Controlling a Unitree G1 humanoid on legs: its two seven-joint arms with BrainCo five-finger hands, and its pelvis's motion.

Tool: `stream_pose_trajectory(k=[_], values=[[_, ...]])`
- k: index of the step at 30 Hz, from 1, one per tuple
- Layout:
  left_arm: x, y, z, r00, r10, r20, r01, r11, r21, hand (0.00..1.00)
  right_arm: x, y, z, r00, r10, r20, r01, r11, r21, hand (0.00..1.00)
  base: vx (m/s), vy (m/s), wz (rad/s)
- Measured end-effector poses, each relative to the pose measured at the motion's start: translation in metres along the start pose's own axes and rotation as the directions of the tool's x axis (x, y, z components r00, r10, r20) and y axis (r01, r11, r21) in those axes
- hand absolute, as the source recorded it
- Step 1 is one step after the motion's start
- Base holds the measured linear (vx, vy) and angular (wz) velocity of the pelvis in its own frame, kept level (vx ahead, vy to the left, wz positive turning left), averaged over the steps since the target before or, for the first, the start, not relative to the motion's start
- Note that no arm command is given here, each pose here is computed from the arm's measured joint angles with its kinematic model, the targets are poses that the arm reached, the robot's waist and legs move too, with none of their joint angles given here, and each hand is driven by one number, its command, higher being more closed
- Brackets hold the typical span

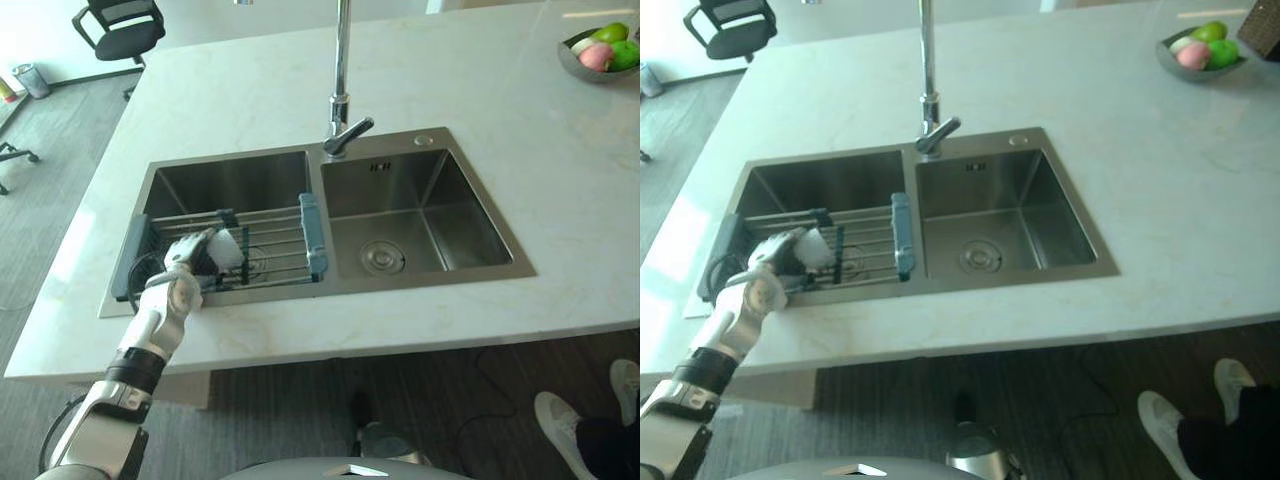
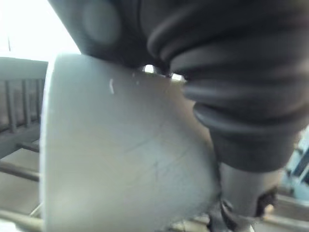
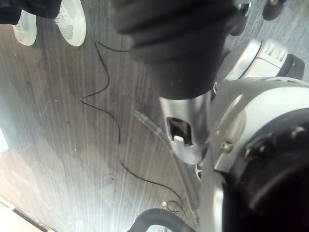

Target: Walk over to the sink, pick up the cup, carry it to the dishwasher, place the cup inside the dishwasher, then close the dishwasher door

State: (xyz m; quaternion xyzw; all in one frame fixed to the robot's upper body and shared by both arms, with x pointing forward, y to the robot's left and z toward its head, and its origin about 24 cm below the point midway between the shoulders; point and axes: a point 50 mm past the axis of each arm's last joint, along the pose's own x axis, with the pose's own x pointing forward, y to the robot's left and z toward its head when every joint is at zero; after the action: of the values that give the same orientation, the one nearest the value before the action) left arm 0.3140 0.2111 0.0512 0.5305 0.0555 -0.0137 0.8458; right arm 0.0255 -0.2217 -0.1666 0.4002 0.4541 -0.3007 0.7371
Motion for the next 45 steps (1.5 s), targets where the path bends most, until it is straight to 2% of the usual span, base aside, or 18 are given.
stream_pose_trajectory(k=[1, 3, 5, 7, 10, 12, 13, 16, 18, 19, 20, 22, 25, 33, 38, 41, 43, 45], values=[[-0.005, 0.003, 0.004, 0.998, 0.052, 0.04, -0.048, 0.994, -0.093, 1.0, 0.0, 0.0, 0.0, 1.0, -0.009, 0.003, 0.009, 1.0, 0.009, 0.0, 0.03, 0.023, 0.23], [-0.01, 0.006, 0.007, 0.992, 0.098, 0.079, -0.084, 0.983, -0.162, 1.0, 0.0, 0.0, 0.0, 1.0, -0.009, 0.007, 0.009, 1.0, 0.019, 0.0, 0.04, 0.026, 0.15], [-0.018, 0.022, 0.011, 0.97, 0.215, 0.117, -0.171, 0.937, -0.305, 1.0, 0.001, 0.002, -0.001, 1.0, -0.003, 0.013, 0.003, 0.999, 0.047, 0.0, 0.05, 0.02, 0.16], [-0.025, 0.06, 0.011, 0.903, 0.415, 0.113, -0.325, 0.83, -0.453, 1.0, -0.001, -0.001, -0.005, 1.0, -0.01, 0.017, 0.008, 0.996, 0.088, 0.0, 0.1, 0.037, 0.19], [-0.037, 0.1, 0.004, 0.808, 0.581, 0.103, -0.457, 0.727, -0.512, 1.0, -0.001, -0.001, -0.003, 0.999, -0.009, 0.036, 0.004, 0.992, 0.125, 0.0, 0.05, 0.04, 0.11], [-0.052, 0.134, 0.004, 0.688, 0.715, 0.124, -0.501, 0.592, -0.632, 1.0, -0.002, -0.002, 0.001, 0.998, -0.011, 0.063, 0.001, 0.987, 0.161, 0.0, 0.04, 0.062, 0.15], [-0.056, 0.138, 0.007, 0.665, 0.736, 0.131, -0.486, 0.559, -0.672, 1.0, -0.002, -0.003, 0.002, 0.997, -0.014, 0.07, 0.002, 0.985, 0.17, 0.0, 0.0, 0.059, 0.16], [-0.063, 0.145, 0.014, 0.641, 0.752, 0.15, -0.264, 0.4, -0.878, 1.0, -0.002, -0.002, 0.008, 0.995, -0.016, 0.097, -0.003, 0.98, 0.198, 0.0, -0.01, 0.083, 0.2], [-0.06, 0.139, 0.005, 0.672, 0.737, 0.075, -0.097, 0.189, -0.977, 1.0, 0.0, 0.001, 0.012, 0.993, -0.01, 0.114, -0.015, 0.977, 0.212, 0.0, -0.05, 0.081, 0.08], [-0.06, 0.132, -0.006, 0.681, 0.732, 0.0, -0.077, 0.071, -0.994, 1.0, 0.0, 0.002, 0.013, 0.993, -0.01, 0.121, -0.017, 0.975, 0.222, 0.0, -0.07, 0.067, 0.02], [-0.06, 0.128, -0.013, 0.682, 0.729, -0.05, -0.082, 0.008, -0.997, 1.0, 0.0, 0.002, 0.013, 0.993, -0.01, 0.122, -0.017, 0.975, 0.224, 0.0, -0.07, 0.063, -0.04], [-0.069, 0.11, -0.045, 0.675, 0.695, -0.248, -0.14, -0.209, -0.968, 1.0, 0.0, 0.0, 0.009, 0.993, -0.022, 0.114, -0.004, 0.974, 0.228, 0.0, -0.08, 0.047, -0.06], [-0.087, 0.088, -0.069, 0.652, 0.655, -0.382, -0.216, -0.323, -0.921, 1.0, -0.003, -0.004, -0.003, 0.996, -0.038, 0.082, 0.021, 0.979, 0.205, 0.0, -0.06, 0.013, 0.09], [-0.104, 0.048, -0.072, 0.674, 0.566, -0.475, -0.265, -0.416, -0.87, 1.0, -0.01, -0.022, -0.014, 0.994, -0.103, 0.035, 0.096, 0.984, 0.149, 0.0, 0.02, -0.002, 0.79], [-0.114, 0.051, -0.074, 0.66, 0.588, -0.469, -0.3, -0.365, -0.881, 1.0, -0.014, -0.024, -0.03, 0.994, -0.104, -0.038, 0.109, 0.973, 0.205, 0.0, 0.03, -0.141, 1.63], [-0.125, 0.053, -0.075, 0.639, 0.602, -0.479, -0.384, -0.29, -0.877, 1.0, -0.004, -0.008, -0.006, 0.999, -0.051, -0.017, 0.052, 0.991, 0.125, 0.0, -0.11, -0.103, 0.9], [-0.132, 0.053, -0.072, 0.657, 0.611, -0.442, -0.44, -0.165, -0.883, 1.0, -0.002, -0.006, 0.006, 0.998, -0.057, -0.037, 0.058, 0.998, 0.022, 0.0, -0.17, -0.057, 0.86], [-0.143, 0.054, -0.076, 0.664, 0.614, -0.426, -0.482, -0.083, -0.872, 1.0, -0.001, 0.0, 0.012, 0.999, -0.042, -0.034, 0.04, 0.998, -0.056, 0.0, -0.17, -0.067, 0.78]])
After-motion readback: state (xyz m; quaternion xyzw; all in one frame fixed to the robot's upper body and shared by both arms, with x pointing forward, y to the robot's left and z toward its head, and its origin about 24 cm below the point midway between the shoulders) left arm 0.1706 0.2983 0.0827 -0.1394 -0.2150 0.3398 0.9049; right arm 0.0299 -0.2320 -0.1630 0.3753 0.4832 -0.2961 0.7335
